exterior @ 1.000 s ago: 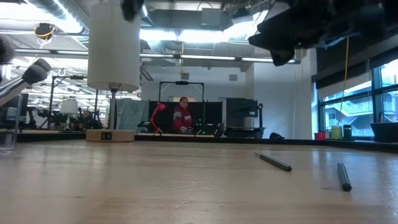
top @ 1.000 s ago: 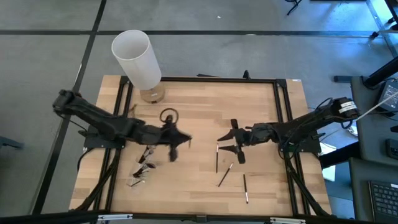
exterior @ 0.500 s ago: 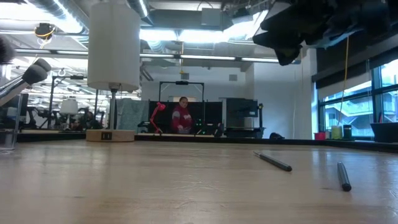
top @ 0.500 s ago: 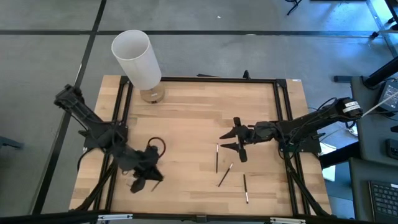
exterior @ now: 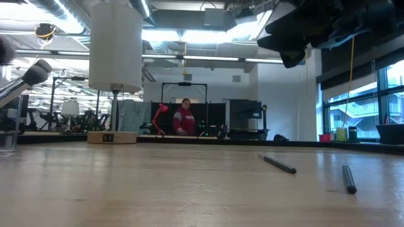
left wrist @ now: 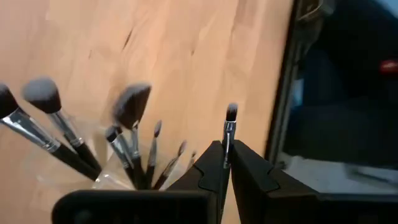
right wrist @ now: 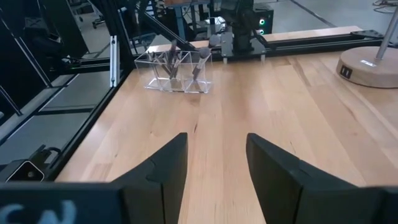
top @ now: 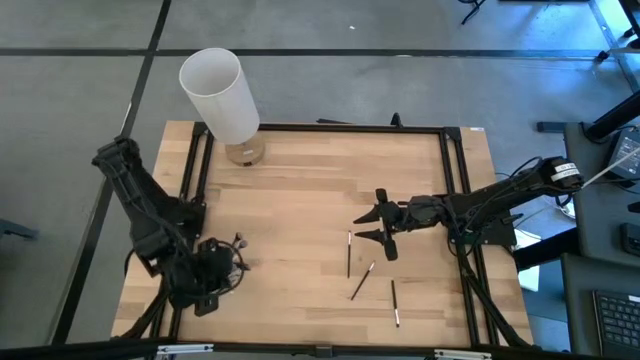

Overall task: Put items in baskets/containers
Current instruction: Put the black eyeshadow brush into the transparent organizer

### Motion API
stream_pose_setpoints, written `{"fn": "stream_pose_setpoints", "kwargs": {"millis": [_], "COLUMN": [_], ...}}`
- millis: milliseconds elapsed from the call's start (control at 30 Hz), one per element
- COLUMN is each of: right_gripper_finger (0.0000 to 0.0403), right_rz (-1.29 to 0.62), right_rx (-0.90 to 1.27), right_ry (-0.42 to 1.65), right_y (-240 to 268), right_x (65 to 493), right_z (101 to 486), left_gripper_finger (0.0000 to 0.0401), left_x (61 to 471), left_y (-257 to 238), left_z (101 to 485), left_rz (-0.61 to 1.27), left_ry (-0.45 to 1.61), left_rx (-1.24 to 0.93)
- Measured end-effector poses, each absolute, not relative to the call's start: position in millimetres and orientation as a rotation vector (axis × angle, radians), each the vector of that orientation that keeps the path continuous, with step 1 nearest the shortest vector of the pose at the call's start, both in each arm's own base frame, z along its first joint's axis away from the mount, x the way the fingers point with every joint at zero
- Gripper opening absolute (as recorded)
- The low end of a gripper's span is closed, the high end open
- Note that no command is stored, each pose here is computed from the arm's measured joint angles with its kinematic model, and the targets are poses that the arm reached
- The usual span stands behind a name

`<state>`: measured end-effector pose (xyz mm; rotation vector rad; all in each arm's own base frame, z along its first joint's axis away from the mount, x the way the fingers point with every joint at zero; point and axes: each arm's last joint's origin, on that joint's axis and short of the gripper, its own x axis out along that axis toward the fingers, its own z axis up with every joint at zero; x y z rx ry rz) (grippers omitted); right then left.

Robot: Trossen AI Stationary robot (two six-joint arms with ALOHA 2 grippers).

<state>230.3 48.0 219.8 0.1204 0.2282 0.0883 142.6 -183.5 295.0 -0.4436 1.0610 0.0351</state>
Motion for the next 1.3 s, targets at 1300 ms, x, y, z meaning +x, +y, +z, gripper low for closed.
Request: {"fn": "stream_pose_setpoints", "kwargs": {"millis": [1300], "right_gripper_finger": [0.0163], "right_rz": [-0.089], "right_rx": [0.106], "right_ry": [0.188], "right_y": [43.2], "right_x": [231.9], "right_z": [224.9], "left_gripper_finger": [0.0154], "left_x": [183.6], "left_y": [-175.9], "left_z": [283.8], "left_rz": [0.332], "left_ry": [1.040], "left_rx": [-0.517]}}
